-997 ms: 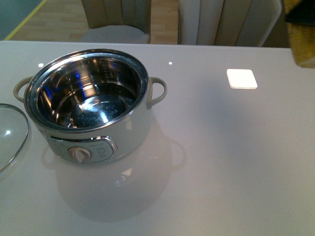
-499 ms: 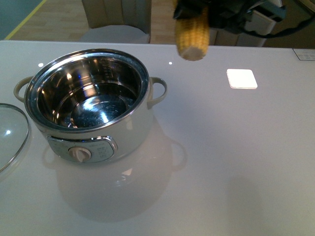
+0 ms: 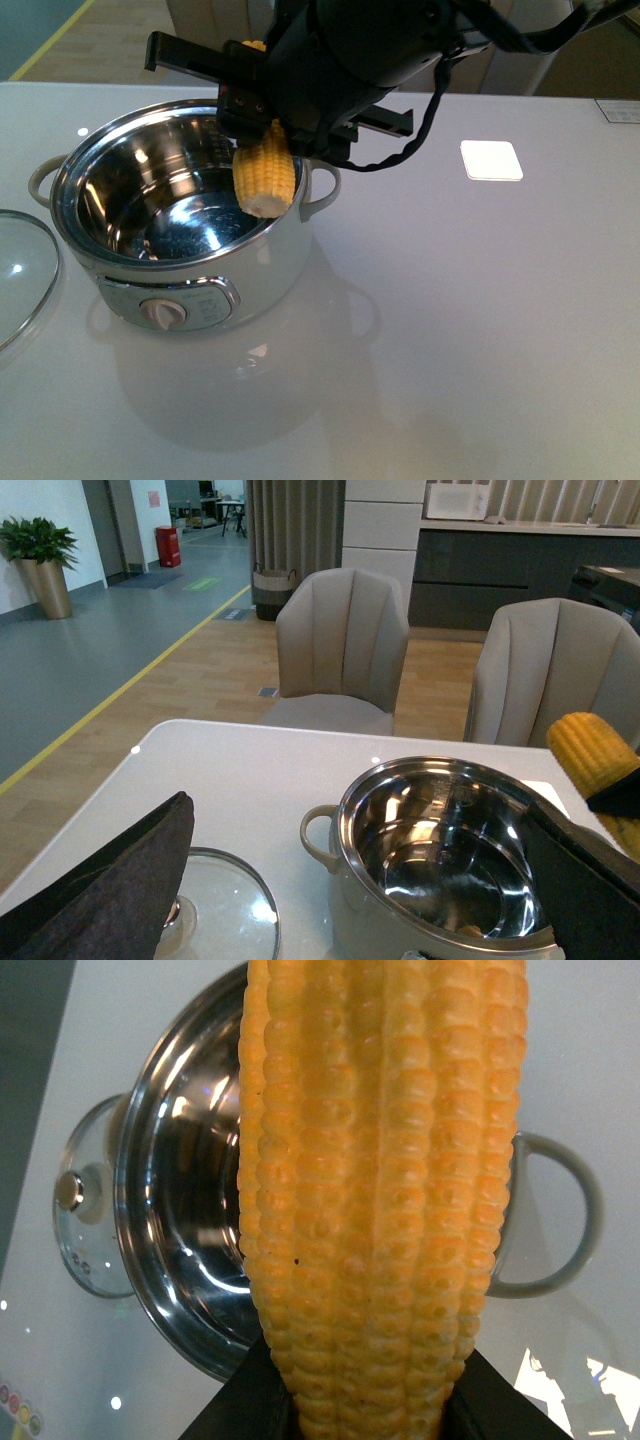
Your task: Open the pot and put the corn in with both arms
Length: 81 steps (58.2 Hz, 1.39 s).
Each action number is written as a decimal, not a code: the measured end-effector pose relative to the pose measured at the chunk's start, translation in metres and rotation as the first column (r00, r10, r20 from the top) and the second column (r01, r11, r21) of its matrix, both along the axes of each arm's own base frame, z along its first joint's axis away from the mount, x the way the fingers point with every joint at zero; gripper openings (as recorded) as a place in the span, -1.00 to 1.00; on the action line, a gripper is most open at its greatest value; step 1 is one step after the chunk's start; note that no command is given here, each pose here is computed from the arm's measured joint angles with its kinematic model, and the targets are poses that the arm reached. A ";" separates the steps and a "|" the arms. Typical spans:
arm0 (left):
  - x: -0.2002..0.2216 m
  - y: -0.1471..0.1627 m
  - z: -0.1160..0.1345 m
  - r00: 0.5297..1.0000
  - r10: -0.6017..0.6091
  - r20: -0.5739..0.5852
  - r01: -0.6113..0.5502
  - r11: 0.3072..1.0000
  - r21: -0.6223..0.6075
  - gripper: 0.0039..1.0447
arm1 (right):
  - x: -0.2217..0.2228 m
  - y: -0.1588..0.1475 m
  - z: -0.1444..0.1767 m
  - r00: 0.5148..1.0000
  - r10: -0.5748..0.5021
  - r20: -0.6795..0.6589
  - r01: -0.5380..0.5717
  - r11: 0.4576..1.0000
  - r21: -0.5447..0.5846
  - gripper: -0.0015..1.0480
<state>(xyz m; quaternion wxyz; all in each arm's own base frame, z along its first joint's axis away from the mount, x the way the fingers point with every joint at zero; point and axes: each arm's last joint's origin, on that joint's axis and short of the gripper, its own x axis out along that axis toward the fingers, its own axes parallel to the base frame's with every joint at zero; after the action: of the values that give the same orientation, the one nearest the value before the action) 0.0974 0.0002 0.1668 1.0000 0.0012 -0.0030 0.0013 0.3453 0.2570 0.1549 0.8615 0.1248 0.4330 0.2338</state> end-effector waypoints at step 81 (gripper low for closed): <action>0.000 0.000 0.000 1.000 0.000 0.000 0.000 1.000 0.000 0.87 | 0.029 0.031 -0.025 0.995 -0.053 -0.080 0.053 0.999 -0.004 0.83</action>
<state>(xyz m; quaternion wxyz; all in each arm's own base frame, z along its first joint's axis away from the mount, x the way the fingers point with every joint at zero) 0.0974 0.0002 0.1668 1.0000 0.0012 -0.0030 0.0011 0.3738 0.2876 0.1296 0.8495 0.1449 0.4639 0.2053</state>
